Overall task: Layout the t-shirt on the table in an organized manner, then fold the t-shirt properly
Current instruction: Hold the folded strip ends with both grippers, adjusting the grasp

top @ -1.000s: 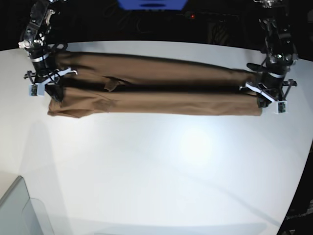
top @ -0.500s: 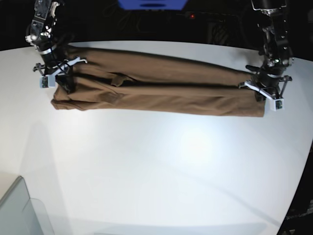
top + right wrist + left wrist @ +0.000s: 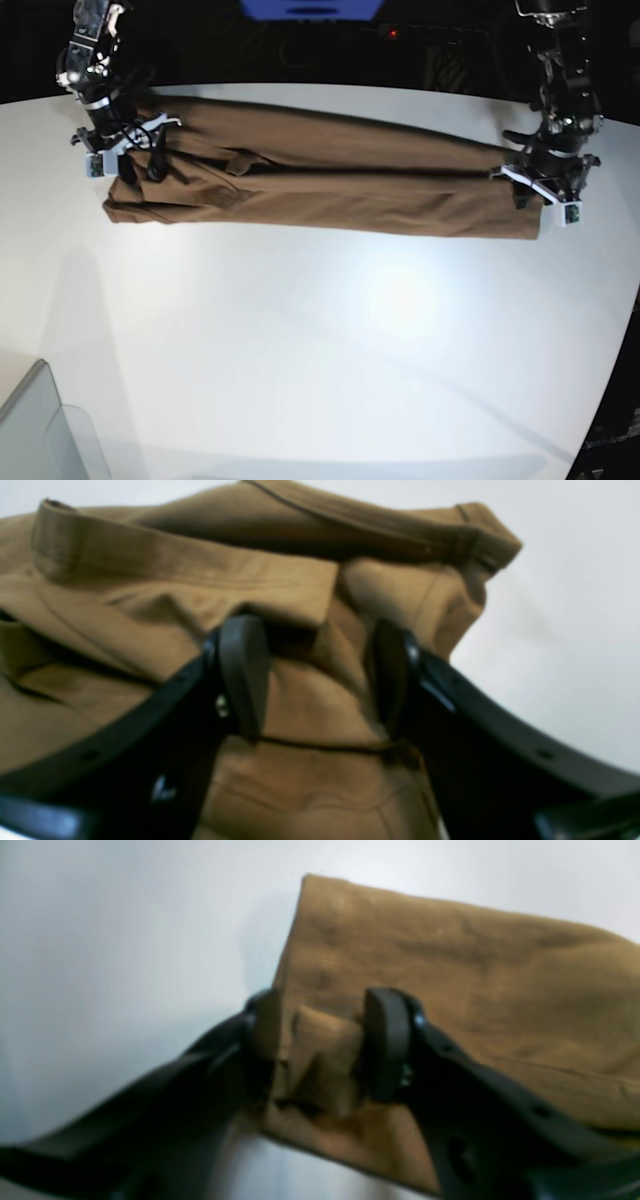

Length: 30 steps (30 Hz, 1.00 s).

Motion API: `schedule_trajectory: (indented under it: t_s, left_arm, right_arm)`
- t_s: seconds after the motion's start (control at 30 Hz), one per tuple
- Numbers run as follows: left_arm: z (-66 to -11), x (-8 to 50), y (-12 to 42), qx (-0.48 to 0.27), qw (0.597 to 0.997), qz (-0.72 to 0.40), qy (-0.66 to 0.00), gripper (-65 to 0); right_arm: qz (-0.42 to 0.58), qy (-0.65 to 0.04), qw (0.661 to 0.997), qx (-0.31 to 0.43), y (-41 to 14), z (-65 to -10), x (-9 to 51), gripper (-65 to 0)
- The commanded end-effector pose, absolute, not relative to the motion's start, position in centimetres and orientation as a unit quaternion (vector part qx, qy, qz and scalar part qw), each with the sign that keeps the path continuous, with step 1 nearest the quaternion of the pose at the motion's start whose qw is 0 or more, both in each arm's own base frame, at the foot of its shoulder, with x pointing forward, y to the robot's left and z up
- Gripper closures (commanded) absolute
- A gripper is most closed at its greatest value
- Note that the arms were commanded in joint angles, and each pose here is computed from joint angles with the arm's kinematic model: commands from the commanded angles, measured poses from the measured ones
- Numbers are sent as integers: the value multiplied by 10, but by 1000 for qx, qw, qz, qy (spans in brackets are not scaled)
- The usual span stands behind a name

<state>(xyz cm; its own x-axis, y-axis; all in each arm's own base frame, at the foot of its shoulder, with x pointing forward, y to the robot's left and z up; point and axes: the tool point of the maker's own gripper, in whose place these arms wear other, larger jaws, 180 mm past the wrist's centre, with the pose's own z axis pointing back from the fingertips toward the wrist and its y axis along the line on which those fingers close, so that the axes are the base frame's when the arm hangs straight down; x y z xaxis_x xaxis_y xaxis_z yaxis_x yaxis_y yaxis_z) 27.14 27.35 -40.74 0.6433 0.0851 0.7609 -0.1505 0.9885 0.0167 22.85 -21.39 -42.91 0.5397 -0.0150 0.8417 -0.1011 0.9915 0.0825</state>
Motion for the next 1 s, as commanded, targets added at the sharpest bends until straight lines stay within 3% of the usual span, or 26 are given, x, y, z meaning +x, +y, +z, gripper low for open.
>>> schedule_trajectory:
  t_s: [0.0, 0.37, 0.97]
  left_arm:
    - [-385, 281, 281, 49, 889, 61, -451, -315]
    - [-385, 282, 310, 66, 884, 102, -452, -423]
    - [-403, 293, 276, 29, 892, 91, -442, -425]
  right_arm:
    - [32, -473, 879, 53, -218, -430, 226, -348]
    - [33, -473, 879, 53, -218, -429, 229, -348]
    - [47, -472, 878, 69, -202, -431, 232, -348]
